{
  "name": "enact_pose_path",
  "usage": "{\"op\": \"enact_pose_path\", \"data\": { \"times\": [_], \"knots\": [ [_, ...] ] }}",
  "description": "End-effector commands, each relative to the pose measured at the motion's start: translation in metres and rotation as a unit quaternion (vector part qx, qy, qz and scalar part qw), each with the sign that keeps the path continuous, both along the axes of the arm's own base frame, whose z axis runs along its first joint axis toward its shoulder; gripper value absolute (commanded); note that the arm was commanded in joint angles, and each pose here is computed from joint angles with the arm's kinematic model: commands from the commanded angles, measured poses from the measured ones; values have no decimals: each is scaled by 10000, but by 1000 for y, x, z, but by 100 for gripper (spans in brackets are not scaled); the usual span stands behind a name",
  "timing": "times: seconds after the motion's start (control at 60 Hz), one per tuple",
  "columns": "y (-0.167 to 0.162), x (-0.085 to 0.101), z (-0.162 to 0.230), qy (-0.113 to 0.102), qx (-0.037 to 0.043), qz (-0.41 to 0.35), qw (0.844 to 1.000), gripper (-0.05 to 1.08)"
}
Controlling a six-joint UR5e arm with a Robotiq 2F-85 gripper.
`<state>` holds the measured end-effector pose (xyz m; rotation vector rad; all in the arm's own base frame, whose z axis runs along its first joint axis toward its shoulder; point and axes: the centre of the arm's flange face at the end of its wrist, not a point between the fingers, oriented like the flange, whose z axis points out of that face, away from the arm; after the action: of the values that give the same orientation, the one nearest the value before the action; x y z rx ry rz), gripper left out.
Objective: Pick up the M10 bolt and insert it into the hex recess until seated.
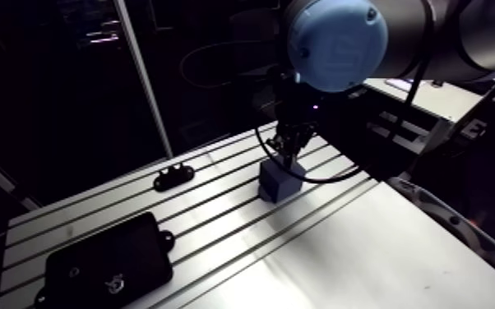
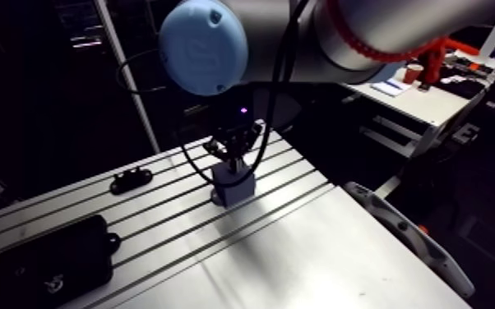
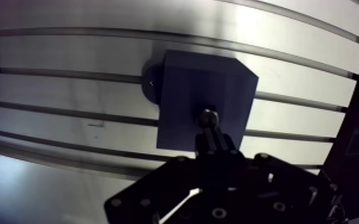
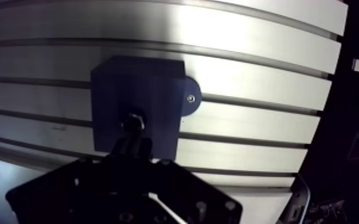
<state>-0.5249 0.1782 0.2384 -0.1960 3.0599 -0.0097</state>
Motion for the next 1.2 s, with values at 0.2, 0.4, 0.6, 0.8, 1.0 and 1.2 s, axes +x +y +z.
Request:
{"op": "enact_pose_path", "data": {
  "times": [0.2, 0.4, 0.6, 0.8, 1.0, 1.2],
  "knots": [
    [1, -2, 0, 44, 27, -1, 10000, 108],
    [0, -2, 1, 49, 22, 6, 10000, 108],
    [1, -2, -2, 28, 9, -1, 10000, 108],
    [1, -3, -1, 35, 12, 13, 10000, 108],
    [1, -3, -1, 31, 16, 60, 10000, 108],
    [1, -3, -1, 31, 16, 61, 10000, 108]
  ]
}}
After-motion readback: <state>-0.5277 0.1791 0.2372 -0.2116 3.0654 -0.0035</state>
